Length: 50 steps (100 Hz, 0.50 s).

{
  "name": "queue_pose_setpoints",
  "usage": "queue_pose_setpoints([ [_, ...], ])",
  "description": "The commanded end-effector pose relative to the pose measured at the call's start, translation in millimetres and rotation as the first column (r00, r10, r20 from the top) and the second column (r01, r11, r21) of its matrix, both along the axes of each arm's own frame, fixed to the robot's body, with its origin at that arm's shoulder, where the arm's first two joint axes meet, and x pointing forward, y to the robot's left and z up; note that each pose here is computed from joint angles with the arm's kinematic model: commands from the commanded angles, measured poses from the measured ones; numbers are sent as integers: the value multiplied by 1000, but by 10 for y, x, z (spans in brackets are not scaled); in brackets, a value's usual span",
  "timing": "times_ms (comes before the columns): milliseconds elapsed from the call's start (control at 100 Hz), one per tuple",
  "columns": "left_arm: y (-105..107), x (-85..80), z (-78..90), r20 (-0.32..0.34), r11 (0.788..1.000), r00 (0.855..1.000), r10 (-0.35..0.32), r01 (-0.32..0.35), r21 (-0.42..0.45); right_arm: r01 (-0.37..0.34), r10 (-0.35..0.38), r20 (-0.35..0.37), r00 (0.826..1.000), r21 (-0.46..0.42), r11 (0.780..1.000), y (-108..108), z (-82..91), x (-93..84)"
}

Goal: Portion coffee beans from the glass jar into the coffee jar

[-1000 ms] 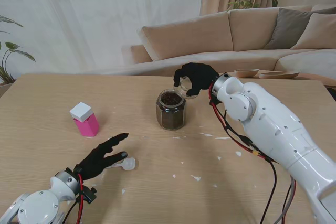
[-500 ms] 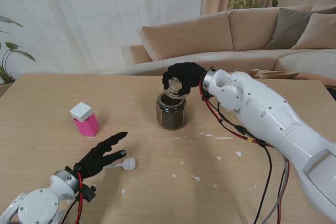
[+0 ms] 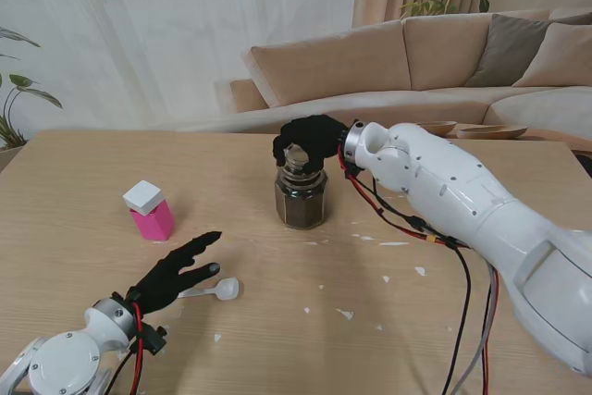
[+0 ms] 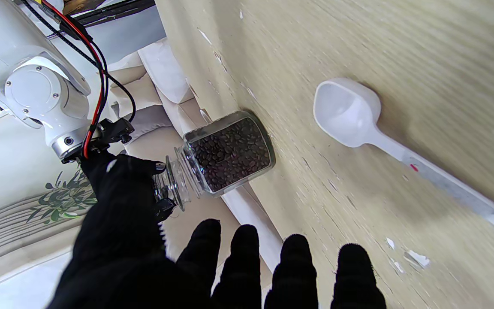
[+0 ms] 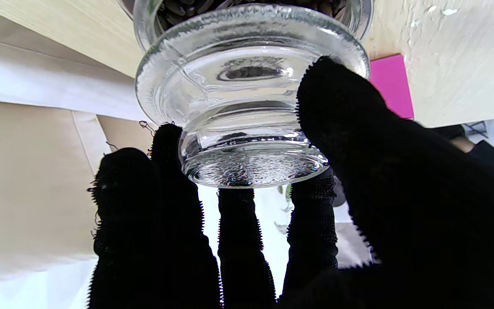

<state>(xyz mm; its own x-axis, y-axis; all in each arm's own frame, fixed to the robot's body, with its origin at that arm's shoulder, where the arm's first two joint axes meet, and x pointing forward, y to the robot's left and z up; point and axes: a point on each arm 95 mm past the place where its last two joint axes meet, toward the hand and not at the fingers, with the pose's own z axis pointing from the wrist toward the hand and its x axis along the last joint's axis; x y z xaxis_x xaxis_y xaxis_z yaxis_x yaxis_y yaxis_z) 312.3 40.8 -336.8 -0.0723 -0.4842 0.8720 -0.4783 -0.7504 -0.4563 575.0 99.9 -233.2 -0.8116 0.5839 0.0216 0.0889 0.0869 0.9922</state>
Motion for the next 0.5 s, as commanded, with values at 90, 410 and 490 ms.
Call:
queue_pose_setpoints([
  [90, -21, -29, -13, -9, 1000, 1000, -12, 12, -7, -31, 31, 4, 1000, -41, 999, 56, 21, 0],
  [410, -24, -31, -16, -11, 1000, 1000, -16, 16, -9, -34, 34, -8, 999, -89, 995, 13, -19, 5],
  [490, -26, -30, -17, -12, 1000, 1000, -18, 18, -9, -29, 28, -11, 1000, -97, 995, -9, -25, 13],
])
